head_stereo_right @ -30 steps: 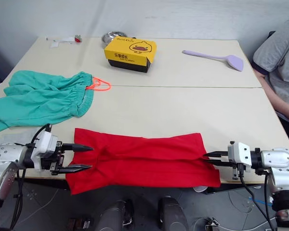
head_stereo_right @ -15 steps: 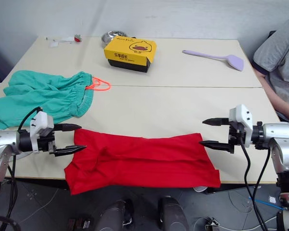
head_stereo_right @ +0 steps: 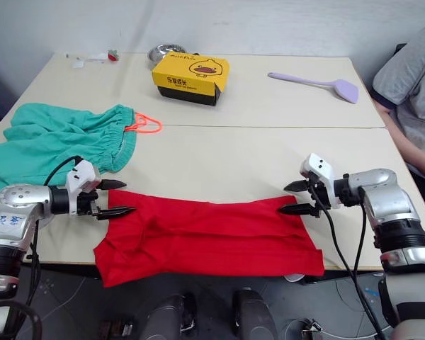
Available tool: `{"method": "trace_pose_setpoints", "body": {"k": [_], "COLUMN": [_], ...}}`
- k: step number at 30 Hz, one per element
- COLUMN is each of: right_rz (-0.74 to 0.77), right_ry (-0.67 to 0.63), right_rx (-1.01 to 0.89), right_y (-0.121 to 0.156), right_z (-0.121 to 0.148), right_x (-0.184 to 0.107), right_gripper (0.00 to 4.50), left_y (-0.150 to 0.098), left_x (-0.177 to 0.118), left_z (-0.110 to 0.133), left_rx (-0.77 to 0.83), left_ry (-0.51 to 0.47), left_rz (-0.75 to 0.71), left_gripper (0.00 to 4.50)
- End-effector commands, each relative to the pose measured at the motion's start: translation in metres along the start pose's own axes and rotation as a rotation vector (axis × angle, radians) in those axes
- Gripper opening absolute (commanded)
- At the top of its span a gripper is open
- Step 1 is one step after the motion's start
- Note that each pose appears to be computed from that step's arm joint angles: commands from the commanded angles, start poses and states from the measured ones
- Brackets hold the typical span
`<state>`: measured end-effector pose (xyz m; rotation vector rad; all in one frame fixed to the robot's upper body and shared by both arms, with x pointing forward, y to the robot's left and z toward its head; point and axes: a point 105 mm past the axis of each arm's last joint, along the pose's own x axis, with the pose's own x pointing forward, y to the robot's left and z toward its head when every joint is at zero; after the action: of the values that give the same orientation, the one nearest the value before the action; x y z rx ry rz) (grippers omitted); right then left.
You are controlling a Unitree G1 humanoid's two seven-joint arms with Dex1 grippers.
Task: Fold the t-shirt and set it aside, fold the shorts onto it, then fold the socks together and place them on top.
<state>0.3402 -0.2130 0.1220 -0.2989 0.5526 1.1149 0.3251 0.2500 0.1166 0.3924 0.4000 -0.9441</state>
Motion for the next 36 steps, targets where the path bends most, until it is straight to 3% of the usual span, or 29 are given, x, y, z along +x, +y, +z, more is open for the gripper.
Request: {"method": "trace_pose_setpoints", "body": {"k": [1, 9, 13, 19, 25, 28, 31, 34, 36], "right_rz": [0.026, 0.016, -0.044, -0.204, -0.302, -0.311, -0.328, -0.354, -0.325], "right_ry": [0.000, 0.012, -0.009, -0.054, -0.085, -0.161, -0.196, -0.255, -0.369], "right_rx": [-0.011, -0.027, -0.070, -0.157, -0.199, -0.193, -0.232, -0.277, -0.300], "right_y": [0.002, 0.001, -0.008, -0.033, -0.049, -0.049, -0.046, -0.041, -0.027], "right_z": [0.006, 0.003, 0.008, 0.023, 0.029, 0.035, 0.036, 0.038, 0.047], "right_x": [0.003, 0.003, -0.004, -0.013, -0.012, -0.012, -0.021, -0.032, -0.037], "right_gripper": [4.09, 1.39, 0.01, 0.01, 0.01, 0.01, 0.69, 1.70, 2.41], "left_y": [0.004, 0.006, 0.013, 0.035, 0.043, 0.039, 0.042, 0.040, 0.030], "left_x": [-0.003, 0.002, 0.008, 0.016, 0.020, 0.020, 0.010, -0.006, -0.016], "left_z": [0.008, 0.004, 0.014, 0.040, 0.038, 0.035, 0.031, 0.044, 0.058], "left_rx": [0.024, 0.006, -0.009, -0.024, 0.007, -0.005, -0.019, 0.064, 0.108], "left_ry": [-0.006, -0.002, -0.061, -0.170, -0.179, -0.194, -0.210, -0.306, -0.417], "left_rz": [0.006, 0.014, 0.065, 0.213, 0.300, 0.284, 0.335, 0.361, 0.315], "left_gripper": [3.95, 1.34, 0.04, 0.04, 0.04, 0.04, 0.78, 1.72, 2.38]}}
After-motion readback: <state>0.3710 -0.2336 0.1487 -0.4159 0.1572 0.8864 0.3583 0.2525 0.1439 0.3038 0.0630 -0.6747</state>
